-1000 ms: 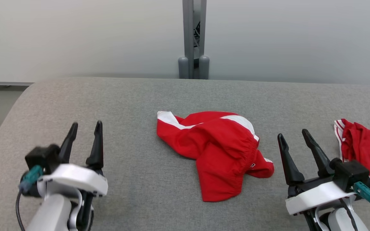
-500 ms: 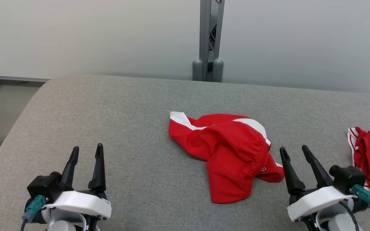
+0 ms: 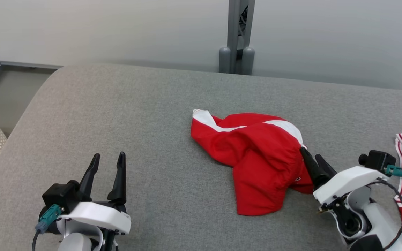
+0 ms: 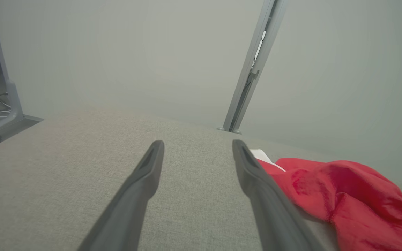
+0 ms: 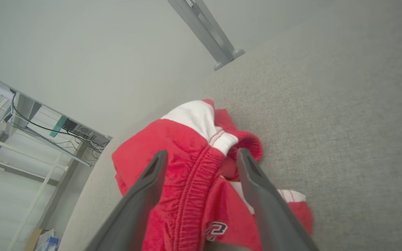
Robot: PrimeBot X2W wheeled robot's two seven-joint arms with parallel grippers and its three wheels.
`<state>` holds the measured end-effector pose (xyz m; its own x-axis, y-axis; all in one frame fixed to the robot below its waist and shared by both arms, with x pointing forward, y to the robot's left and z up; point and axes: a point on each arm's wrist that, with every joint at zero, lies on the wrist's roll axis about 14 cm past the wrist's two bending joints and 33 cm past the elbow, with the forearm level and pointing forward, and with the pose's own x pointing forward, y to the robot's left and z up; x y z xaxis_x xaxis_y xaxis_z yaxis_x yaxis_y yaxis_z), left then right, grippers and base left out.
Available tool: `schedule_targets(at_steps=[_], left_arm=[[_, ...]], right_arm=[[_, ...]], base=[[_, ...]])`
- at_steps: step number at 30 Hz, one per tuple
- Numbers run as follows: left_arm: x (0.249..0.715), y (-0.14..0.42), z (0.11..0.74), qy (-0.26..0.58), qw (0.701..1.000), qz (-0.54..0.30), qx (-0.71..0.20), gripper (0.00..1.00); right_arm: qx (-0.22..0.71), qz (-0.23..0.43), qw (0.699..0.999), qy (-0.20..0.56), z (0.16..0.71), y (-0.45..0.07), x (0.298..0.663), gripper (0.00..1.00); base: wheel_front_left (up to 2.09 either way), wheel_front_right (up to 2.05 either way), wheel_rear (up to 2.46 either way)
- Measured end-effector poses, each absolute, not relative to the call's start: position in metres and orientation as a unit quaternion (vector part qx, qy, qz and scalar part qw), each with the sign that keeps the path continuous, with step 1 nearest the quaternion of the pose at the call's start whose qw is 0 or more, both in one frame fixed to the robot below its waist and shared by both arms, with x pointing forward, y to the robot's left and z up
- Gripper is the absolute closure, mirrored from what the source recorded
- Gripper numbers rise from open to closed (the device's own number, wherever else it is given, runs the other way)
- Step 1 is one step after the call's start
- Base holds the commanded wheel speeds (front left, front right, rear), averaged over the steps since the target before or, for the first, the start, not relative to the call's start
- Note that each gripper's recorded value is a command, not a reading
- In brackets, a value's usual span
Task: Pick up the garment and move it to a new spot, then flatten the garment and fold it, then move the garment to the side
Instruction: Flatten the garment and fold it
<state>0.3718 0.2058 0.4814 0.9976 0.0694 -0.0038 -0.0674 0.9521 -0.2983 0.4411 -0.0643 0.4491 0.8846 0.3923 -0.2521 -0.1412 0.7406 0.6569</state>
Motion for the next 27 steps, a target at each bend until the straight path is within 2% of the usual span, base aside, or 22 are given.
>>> schedule_targets(at_steps=[13, 25, 26, 27], left_arm=[[0.378, 0.214, 0.470, 0.014, 0.987, 0.051, -0.155, 0.00], [0.381, 0.216, 0.468, 0.016, 0.986, 0.057, -0.158, 0.00], [0.381, 0.216, 0.468, 0.016, 0.986, 0.057, -0.159, 0.00], [0.381, 0.215, 0.469, 0.015, 0.986, 0.056, -0.159, 0.00]], right_arm=[[0.423, 0.137, 0.854, 0.269, 0.423, -0.049, 0.463, 0.00], [0.449, 0.141, 0.848, 0.244, 0.436, -0.045, 0.477, 0.00], [0.451, 0.140, 0.848, 0.241, 0.438, -0.046, 0.478, 0.01], [0.454, 0.139, 0.847, 0.237, 0.440, -0.047, 0.479, 0.06]], base=[[0.00, 0.00, 0.00], [0.00, 0.00, 0.00], [0.00, 0.00, 0.00], [0.00, 0.00, 0.00]])
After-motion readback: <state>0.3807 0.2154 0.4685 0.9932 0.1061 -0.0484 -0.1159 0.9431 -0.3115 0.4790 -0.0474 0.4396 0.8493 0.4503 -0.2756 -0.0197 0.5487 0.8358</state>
